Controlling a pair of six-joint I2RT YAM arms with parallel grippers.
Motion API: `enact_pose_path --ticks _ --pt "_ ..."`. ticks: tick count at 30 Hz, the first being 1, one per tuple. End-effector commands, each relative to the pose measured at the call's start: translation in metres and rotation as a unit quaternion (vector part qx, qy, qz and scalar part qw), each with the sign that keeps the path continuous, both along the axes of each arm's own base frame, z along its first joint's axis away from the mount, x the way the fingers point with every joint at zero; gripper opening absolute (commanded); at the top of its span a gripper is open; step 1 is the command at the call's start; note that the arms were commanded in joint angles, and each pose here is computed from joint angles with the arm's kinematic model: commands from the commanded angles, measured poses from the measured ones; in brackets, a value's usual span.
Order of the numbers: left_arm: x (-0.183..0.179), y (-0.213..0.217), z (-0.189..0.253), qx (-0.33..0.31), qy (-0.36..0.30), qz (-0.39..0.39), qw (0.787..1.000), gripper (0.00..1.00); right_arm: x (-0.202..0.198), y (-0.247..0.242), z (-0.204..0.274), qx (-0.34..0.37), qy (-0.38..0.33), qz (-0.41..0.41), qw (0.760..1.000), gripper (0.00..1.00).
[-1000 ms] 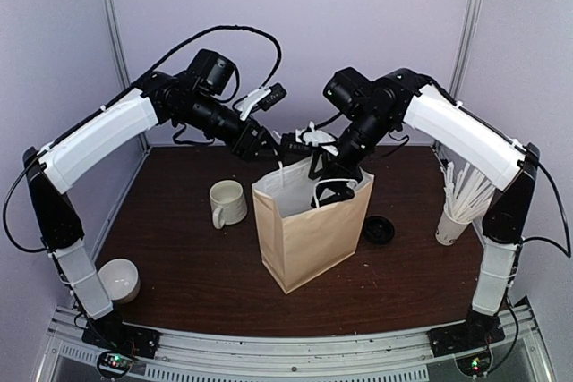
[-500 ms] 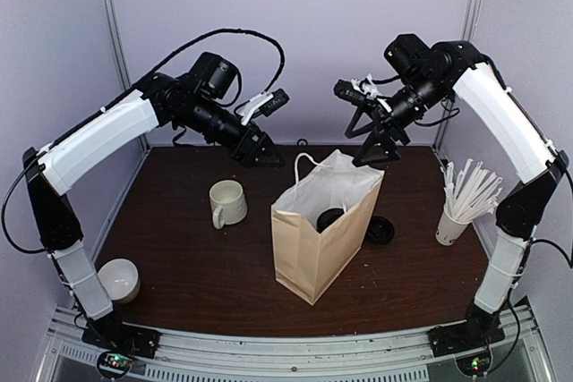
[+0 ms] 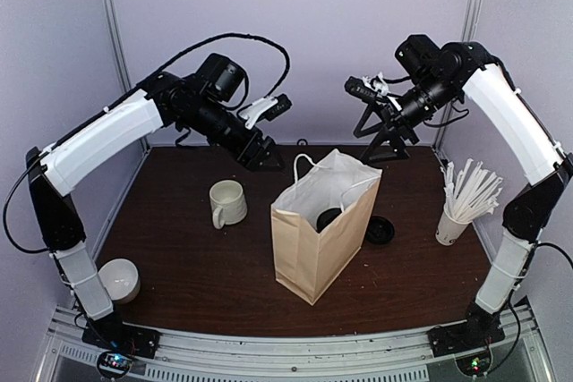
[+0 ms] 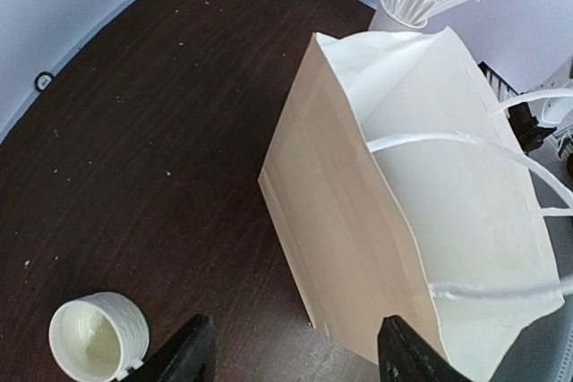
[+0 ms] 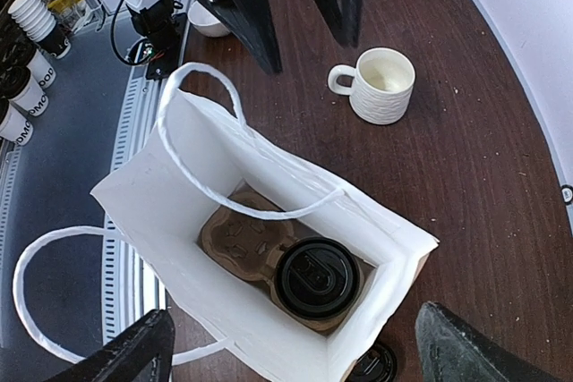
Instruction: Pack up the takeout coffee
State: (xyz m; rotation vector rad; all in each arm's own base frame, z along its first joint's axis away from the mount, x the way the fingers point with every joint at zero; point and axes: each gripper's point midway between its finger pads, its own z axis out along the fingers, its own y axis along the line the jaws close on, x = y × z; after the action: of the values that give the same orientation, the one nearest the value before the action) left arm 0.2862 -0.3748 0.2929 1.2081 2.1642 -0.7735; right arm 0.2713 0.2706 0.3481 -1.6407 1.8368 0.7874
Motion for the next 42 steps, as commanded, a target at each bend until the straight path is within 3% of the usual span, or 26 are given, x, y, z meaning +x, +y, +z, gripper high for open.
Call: enact_pose_path --ticks 1,6,13,17,18,24,26,33,37,42 --pt "-0.019 0.026 0.024 0.004 0.001 0.023 1.000 0.66 0.003 -0.008 0.009 0.008 -0.011 -0.018 1.000 0.97" --pt "-0.050 -0.003 0.033 -0.029 0.008 -0.043 0.999 0.66 0.012 -0.021 0.009 0.007 -0.011 -0.046 0.999 0.97" --pt "-0.045 -0.026 0.029 -0.040 0.030 -0.068 0.996 0.65 0.016 -0.029 0.001 -0.009 -0.020 -0.069 0.997 0.97" --pt "-0.030 -0.033 0.029 -0.035 0.016 -0.048 0.998 0.58 0.019 -0.031 -0.005 -0.018 -0.020 -0.078 0.997 0.97" --pt "-0.025 -0.033 0.028 -0.030 0.010 -0.040 0.999 0.55 0.019 -0.031 -0.005 -0.017 -0.021 -0.078 0.997 0.97" --pt "-0.003 -0.037 0.029 -0.021 -0.013 -0.018 1.000 0.10 0.022 -0.031 -0.004 -0.017 -0.024 -0.080 0.996 0.96" --pt "0.004 -0.034 0.028 -0.007 -0.032 -0.015 0.999 0.00 0.023 -0.031 -0.005 -0.018 -0.025 -0.081 0.996 0.96" --pt "0.043 -0.031 0.042 -0.024 -0.070 0.011 0.997 0.00 0.027 -0.031 -0.009 -0.023 -0.025 -0.086 0.996 0.95" --pt "0.045 -0.040 0.058 -0.056 -0.090 -0.001 0.994 0.00 0.033 -0.031 -0.009 -0.023 -0.028 -0.102 0.994 0.95" --pt "0.035 -0.046 0.055 -0.069 -0.071 -0.027 0.995 0.00 0.038 -0.032 -0.013 -0.027 -0.026 -0.111 0.993 0.95"
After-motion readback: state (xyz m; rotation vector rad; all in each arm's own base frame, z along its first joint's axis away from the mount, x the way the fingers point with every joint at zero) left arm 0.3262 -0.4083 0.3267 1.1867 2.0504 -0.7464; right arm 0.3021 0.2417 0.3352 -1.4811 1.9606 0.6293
